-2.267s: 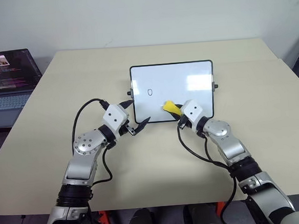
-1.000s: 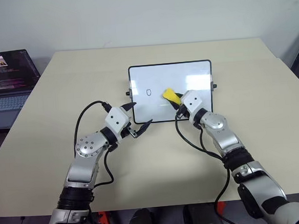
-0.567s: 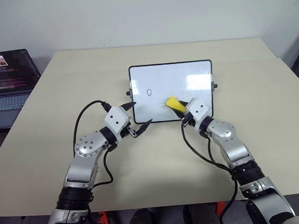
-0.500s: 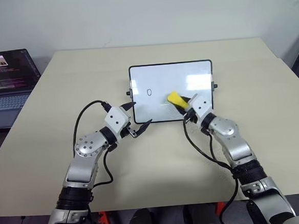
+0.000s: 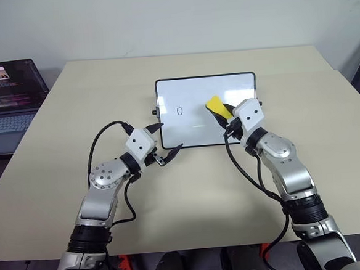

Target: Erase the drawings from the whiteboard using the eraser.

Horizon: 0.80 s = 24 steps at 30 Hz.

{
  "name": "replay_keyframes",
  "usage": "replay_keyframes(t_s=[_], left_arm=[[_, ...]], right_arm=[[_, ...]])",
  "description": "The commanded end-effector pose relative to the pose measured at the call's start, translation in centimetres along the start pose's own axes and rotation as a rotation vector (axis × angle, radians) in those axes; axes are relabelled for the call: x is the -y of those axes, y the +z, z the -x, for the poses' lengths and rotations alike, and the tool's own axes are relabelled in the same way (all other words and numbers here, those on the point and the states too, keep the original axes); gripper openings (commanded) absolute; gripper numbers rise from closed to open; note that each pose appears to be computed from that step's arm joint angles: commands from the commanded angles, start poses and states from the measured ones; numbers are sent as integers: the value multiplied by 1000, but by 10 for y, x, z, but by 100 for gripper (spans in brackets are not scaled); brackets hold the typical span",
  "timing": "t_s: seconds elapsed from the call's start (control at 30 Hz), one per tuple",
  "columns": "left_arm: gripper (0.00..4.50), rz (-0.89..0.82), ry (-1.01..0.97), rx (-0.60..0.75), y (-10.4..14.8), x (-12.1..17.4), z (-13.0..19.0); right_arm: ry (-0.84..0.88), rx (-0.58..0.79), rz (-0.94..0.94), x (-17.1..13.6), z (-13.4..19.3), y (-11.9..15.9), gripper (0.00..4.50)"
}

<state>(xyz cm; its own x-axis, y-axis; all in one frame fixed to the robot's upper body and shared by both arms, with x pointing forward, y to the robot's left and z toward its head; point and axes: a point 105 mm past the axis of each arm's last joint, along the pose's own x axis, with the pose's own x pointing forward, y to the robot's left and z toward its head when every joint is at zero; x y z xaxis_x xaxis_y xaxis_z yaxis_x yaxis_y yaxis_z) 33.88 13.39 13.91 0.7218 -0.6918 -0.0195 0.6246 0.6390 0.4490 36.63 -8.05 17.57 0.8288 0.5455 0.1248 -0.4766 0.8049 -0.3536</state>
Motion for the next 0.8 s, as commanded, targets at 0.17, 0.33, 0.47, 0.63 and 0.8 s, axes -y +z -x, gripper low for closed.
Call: replay_keyframes(t_s=[0.17,0.33,0.47,0.63,0.8], left_arm=[[450,2,87,-27,-1,-7,25],[450,16,165,-65,-6,-11,41],[450,16,197,-69,-5,-13,43],[450,22,235,-68,-5,-14,46],[450,61,251,-53,-4,-7,46]], right_arm=[[-25,59,18,8,-9,15,123],[-22,69,23,10,-14,17,123],[-13,85,25,9,-20,20,123],[-2,109,32,8,-29,26,123],[3,119,46,10,-34,29,123]])
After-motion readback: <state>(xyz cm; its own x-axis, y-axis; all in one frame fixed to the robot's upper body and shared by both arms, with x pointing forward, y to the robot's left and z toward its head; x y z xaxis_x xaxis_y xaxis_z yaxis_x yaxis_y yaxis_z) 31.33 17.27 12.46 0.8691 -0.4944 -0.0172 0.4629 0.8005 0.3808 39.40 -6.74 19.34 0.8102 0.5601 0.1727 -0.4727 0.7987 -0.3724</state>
